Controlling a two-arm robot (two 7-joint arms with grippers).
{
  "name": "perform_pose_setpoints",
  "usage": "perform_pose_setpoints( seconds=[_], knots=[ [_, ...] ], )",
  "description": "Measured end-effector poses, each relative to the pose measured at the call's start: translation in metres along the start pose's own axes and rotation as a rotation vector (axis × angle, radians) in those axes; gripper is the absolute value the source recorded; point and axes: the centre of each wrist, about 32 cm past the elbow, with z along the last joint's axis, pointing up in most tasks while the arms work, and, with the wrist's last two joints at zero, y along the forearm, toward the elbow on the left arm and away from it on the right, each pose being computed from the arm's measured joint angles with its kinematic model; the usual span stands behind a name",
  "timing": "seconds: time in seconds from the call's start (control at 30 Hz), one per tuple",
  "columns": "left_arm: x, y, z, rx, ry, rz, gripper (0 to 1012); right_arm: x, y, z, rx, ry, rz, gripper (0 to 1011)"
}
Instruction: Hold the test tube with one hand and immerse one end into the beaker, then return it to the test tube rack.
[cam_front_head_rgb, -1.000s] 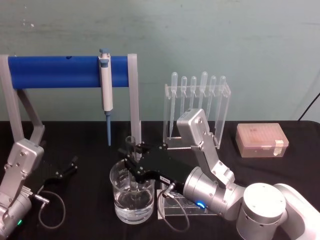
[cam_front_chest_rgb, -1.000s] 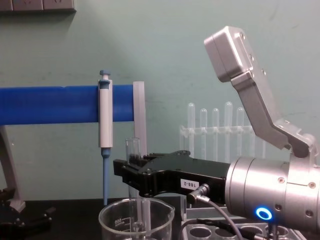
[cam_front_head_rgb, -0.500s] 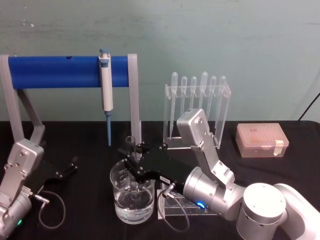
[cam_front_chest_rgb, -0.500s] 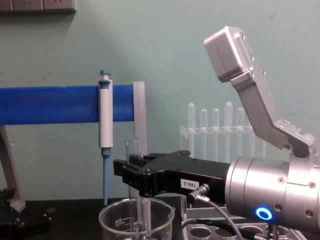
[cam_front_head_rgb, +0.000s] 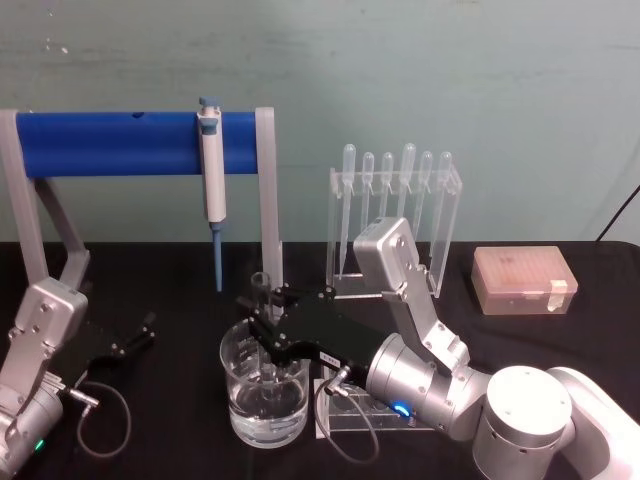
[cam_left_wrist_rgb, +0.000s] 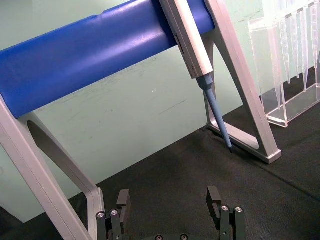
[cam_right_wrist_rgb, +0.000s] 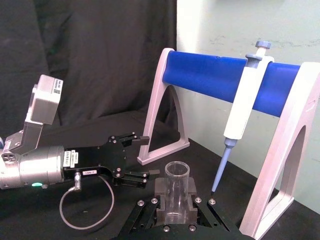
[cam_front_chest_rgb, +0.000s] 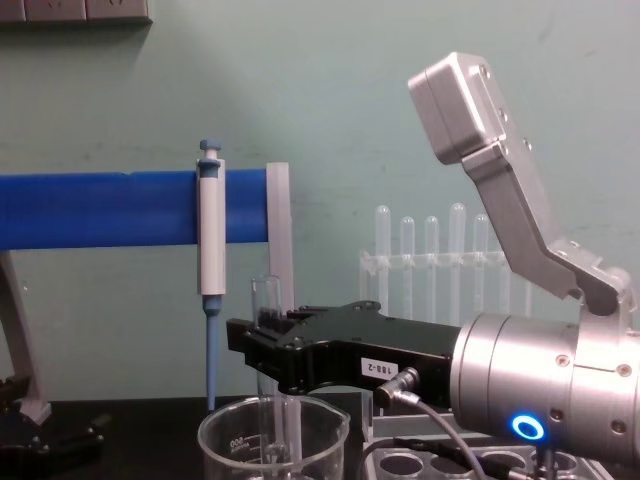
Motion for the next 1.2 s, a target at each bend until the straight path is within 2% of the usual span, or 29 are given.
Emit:
perform_pose_setpoints(
  seconds=[1.2],
  knots=[
    [0.0000, 0.0000, 0.0000, 0.000, 0.000, 0.000, 1000, 0.0000, 0.0000, 0.0000, 0.000, 0.000, 0.000, 228]
  ],
)
